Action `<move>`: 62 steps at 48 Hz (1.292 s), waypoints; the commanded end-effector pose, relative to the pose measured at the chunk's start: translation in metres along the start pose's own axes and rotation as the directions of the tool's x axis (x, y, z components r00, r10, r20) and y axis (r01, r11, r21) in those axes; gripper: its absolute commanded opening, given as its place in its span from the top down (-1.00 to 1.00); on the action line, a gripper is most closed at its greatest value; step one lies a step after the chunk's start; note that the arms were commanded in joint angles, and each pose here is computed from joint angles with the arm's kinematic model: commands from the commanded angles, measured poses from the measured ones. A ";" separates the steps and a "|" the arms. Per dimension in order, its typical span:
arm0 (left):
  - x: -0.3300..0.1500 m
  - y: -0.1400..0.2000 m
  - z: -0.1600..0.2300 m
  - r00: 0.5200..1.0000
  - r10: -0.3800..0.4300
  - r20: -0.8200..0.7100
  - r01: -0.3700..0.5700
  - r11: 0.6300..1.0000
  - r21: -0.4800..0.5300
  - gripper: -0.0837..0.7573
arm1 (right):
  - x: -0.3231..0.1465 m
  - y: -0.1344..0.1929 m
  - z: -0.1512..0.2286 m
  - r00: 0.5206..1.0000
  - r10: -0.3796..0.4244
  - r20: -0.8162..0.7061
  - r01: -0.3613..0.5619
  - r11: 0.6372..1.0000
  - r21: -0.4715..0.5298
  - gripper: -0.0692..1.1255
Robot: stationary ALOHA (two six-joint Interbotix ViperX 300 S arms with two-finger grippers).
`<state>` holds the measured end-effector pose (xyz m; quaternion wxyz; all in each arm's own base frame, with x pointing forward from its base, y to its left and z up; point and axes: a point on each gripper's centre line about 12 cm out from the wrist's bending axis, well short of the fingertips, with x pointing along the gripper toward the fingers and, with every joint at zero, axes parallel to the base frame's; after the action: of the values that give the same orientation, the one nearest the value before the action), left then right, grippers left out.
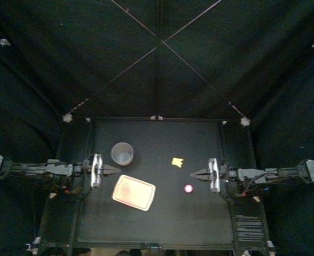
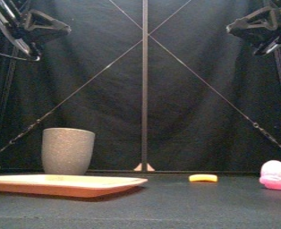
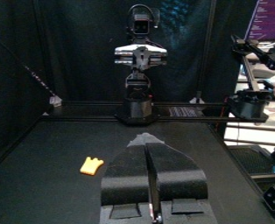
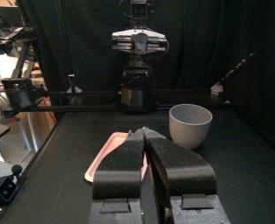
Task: Pick the fries then place it on the pink plate
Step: Pick the fries
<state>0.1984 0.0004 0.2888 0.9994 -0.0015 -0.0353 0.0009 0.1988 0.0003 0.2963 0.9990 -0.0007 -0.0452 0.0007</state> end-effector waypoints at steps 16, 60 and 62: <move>0.006 0.013 0.011 0.998 0.062 0.006 -0.062 0.998 0.001 0.85 | 0.026 -0.053 -0.029 0.956 -0.235 -0.176 0.250 0.966 0.066 0.89; 0.005 0.019 0.007 0.995 0.096 -0.022 -0.096 0.995 -0.005 0.85 | 0.066 -0.125 -0.112 0.688 -0.338 -0.642 0.462 0.886 0.028 -0.87; 0.005 0.019 0.007 0.995 0.096 -0.024 -0.096 0.995 -0.005 0.85 | 0.072 -0.126 -0.117 0.673 -0.326 -0.663 0.451 0.892 0.019 -0.87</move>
<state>0.2004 0.0188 0.2844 0.9988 -0.0086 -0.0081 0.0477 0.2675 -0.1219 0.1812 0.9229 0.1087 0.3008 -0.2145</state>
